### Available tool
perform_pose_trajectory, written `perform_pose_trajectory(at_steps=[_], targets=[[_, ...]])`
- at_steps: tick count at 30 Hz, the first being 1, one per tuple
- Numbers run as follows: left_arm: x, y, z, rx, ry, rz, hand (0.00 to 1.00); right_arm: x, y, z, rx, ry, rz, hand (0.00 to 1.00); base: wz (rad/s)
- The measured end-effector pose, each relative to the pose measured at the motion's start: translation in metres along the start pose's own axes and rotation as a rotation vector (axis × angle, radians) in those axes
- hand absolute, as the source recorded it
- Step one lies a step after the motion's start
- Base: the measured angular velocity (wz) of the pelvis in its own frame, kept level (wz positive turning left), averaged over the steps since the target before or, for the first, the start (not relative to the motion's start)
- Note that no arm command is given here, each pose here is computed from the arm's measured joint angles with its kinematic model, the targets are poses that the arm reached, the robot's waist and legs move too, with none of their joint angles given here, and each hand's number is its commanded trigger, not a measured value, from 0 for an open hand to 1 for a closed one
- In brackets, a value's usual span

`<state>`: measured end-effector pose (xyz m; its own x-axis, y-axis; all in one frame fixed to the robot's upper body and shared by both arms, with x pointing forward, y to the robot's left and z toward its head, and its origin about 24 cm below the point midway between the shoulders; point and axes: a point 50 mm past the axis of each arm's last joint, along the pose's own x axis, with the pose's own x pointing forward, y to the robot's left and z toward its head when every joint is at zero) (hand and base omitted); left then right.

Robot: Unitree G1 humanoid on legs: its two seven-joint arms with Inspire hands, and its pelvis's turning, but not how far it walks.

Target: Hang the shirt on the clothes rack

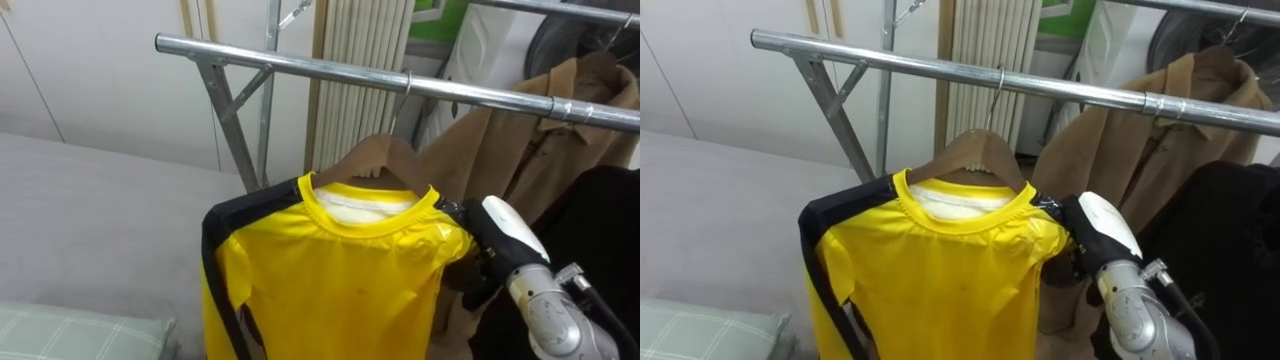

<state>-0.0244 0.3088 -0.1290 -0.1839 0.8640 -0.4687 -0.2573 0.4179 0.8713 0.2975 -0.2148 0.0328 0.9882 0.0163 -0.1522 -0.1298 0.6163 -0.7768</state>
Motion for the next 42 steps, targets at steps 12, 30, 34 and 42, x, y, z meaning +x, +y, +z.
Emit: perform_pose_trajectory(at_steps=[12, 30, 34, 42], targets=[[0.0, 0.0, 0.0, 0.001, 0.001, -0.009, 0.0, 0.0, 0.009, -0.003, 0.033, 0.005, 0.006, 1.0, 0.0], [0.0, -0.001, 0.0, 0.001, 0.001, -0.021, 0.0, -0.001, 0.014, -0.012, 0.051, 0.047, 0.023, 0.0, 0.0], [0.0, -0.001, 0.0, 0.001, 0.001, -0.021, 0.0, -0.001, 0.014, -0.013, 0.053, 0.05, 0.027, 0.0, 0.0], [0.0, -0.001, 0.0, 0.001, 0.001, -0.023, 0.0, -0.002, 0.015, -0.014, 0.052, 0.057, 0.033, 0.0, 0.0]])
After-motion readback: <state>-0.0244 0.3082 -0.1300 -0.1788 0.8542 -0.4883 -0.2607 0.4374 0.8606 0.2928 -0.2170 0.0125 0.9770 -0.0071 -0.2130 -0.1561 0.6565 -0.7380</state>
